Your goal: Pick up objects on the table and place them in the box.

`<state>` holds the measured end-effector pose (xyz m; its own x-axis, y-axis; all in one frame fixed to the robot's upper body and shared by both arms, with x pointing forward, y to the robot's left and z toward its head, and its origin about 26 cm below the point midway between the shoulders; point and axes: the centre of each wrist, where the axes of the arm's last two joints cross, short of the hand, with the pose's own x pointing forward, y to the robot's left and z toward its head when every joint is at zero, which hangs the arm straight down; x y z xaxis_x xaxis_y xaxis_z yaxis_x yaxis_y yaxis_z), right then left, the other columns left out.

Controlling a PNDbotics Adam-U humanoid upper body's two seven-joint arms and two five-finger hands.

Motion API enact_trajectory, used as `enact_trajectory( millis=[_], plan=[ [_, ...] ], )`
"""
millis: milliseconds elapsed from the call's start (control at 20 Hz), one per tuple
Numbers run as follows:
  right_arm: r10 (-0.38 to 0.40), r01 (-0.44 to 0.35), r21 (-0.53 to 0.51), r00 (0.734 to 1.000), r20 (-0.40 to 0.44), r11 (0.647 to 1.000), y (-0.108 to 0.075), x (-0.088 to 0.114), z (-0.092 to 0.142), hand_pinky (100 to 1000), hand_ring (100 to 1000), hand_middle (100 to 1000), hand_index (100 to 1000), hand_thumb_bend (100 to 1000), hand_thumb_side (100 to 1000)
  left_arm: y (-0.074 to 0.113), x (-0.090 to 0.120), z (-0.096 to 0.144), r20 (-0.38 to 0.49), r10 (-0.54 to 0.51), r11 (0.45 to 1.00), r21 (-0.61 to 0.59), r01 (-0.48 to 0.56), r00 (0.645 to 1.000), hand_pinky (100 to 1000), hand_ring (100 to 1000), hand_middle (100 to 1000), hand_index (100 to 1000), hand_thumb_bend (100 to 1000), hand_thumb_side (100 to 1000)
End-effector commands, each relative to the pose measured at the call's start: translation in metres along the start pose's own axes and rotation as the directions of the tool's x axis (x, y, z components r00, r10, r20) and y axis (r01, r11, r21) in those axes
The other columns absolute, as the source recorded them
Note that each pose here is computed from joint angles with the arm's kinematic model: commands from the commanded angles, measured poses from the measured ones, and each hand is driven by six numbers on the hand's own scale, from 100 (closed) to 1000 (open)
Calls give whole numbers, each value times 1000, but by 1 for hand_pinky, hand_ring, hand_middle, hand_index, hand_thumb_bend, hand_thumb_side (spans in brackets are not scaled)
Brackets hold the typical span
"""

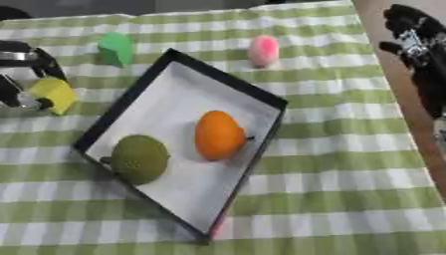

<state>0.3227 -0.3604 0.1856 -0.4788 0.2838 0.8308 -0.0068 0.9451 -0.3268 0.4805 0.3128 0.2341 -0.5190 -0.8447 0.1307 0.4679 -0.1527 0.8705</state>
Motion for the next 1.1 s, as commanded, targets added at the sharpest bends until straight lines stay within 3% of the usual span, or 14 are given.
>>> enact_trajectory(
  millis=[50,450,700,1100],
  plan=[
    [20,-20,-2,1000,23,1000,-7,8,-4,904,1000,911,914,100,675,12,-2,12,37,-72,997,-12,73,997,766,736,600,635,197,100],
    [20,-20,0,1000,22,1000,-8,7,-3,904,1000,910,915,100,674,19,1,16,40,-99,993,73,96,994,737,706,576,607,136,100],
    [23,-23,1,1000,19,1000,-9,7,-3,904,1000,910,914,100,670,33,9,26,42,-127,985,126,121,991,733,704,575,607,153,100],
    [23,-23,3,1000,18,1000,-12,8,-2,903,1000,908,914,100,651,62,49,37,124,-165,961,242,131,979,728,700,574,606,145,100]
  ],
)
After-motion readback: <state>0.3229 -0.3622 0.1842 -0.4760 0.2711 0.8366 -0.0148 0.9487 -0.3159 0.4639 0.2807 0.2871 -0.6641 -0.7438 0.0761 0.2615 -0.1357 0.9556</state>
